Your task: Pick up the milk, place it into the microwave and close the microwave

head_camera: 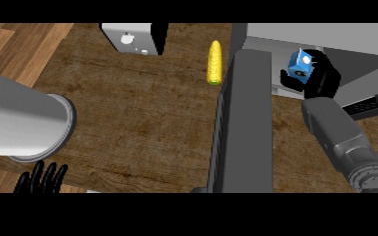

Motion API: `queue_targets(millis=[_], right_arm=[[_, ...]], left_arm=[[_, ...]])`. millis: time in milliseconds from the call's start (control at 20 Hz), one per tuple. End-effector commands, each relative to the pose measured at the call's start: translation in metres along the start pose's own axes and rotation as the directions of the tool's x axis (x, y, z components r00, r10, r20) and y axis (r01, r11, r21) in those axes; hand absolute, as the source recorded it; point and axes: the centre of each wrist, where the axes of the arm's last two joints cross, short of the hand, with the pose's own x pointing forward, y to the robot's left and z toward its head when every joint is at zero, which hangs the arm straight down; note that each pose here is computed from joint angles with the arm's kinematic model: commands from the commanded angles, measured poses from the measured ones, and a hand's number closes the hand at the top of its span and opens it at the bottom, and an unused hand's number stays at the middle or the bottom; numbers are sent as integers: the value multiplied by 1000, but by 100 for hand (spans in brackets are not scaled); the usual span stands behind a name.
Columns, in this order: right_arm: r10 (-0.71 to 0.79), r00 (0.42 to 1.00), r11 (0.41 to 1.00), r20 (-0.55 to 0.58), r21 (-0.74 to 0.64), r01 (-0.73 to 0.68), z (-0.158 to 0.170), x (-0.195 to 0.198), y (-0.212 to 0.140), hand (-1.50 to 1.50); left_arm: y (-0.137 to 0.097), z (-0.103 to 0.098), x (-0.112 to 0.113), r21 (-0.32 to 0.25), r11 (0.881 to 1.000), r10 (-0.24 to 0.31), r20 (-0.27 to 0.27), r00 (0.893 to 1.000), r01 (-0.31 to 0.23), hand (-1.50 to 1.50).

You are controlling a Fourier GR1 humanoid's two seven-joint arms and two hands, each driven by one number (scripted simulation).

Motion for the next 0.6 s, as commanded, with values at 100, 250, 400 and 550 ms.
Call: queue_targets(millis=[100,250,400,550], right_arm=[[221,973,971,-64,-76,-225,15,-25,-3,-150],[-4,970,986,245,165,-37,13,41,22,-150],[-61,968,975,244,222,5,16,59,29,-150],[-87,962,963,258,269,15,19,60,30,-150]], left_arm=[[-4,-9,-3,-31,1000,3,-3,1000,-3,-150],[0,-8,-6,-9,1000,0,-8,1000,0,-150],[-2,-13,-8,-27,1000,0,-14,1000,0,-150],[4,-13,-8,0,1000,-21,9,1000,21,-150]])
